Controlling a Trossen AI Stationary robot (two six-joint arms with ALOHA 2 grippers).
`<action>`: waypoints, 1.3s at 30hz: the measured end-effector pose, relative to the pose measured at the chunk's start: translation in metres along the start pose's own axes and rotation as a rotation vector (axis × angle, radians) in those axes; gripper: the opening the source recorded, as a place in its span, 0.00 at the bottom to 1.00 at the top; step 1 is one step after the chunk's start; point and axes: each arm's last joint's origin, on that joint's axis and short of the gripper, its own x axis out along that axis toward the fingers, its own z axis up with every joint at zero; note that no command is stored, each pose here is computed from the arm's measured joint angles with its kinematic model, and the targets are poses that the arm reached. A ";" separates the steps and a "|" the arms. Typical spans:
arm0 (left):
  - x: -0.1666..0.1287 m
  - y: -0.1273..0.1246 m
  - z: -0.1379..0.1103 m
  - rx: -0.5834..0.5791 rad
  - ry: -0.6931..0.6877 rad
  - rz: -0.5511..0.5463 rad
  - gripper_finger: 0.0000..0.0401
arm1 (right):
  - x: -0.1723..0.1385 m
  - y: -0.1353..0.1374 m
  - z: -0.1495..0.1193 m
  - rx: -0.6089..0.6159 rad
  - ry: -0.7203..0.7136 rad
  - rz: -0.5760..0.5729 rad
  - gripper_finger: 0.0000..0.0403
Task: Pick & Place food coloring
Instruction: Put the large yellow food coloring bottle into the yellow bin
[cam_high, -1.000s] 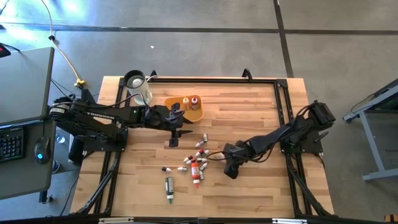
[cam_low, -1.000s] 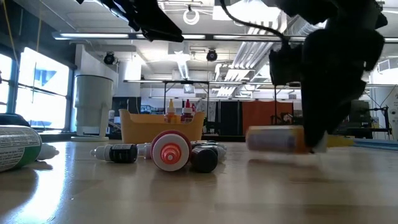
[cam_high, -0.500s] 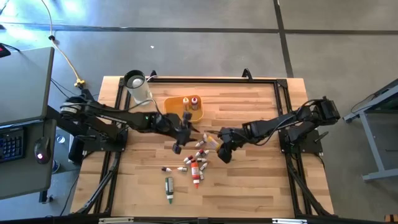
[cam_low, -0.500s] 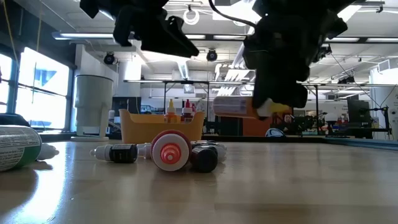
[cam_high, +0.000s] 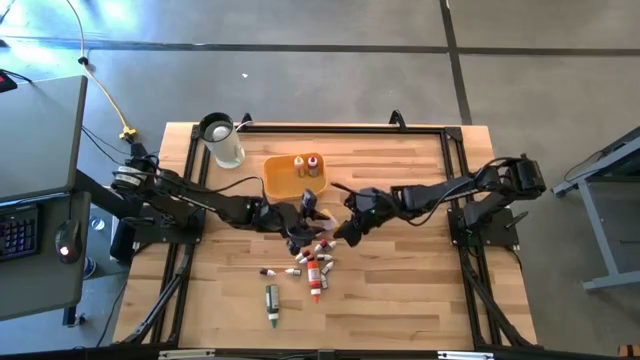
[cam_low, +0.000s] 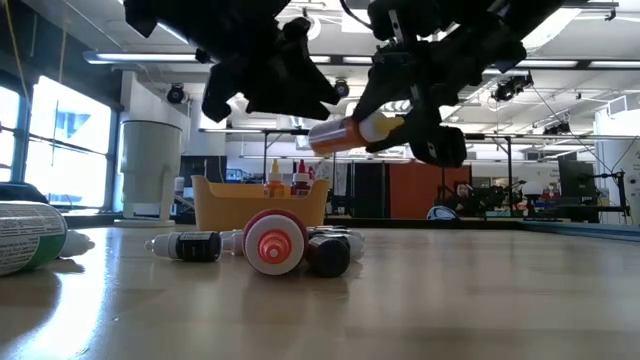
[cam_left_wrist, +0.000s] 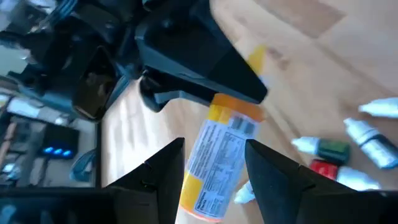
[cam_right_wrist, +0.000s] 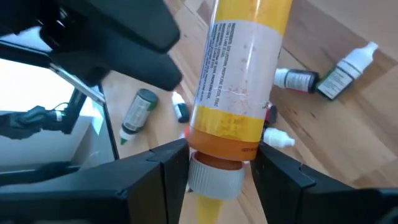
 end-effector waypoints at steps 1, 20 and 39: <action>0.000 0.001 0.000 0.000 0.013 0.016 0.41 | 0.000 0.000 0.001 0.002 -0.004 0.000 0.38; -0.006 -0.005 0.008 0.255 0.147 0.174 0.41 | -0.007 0.002 0.030 0.081 -0.169 0.134 0.37; -0.007 -0.001 0.008 0.407 0.242 0.257 0.41 | -0.009 0.007 0.032 0.098 -0.165 0.198 0.38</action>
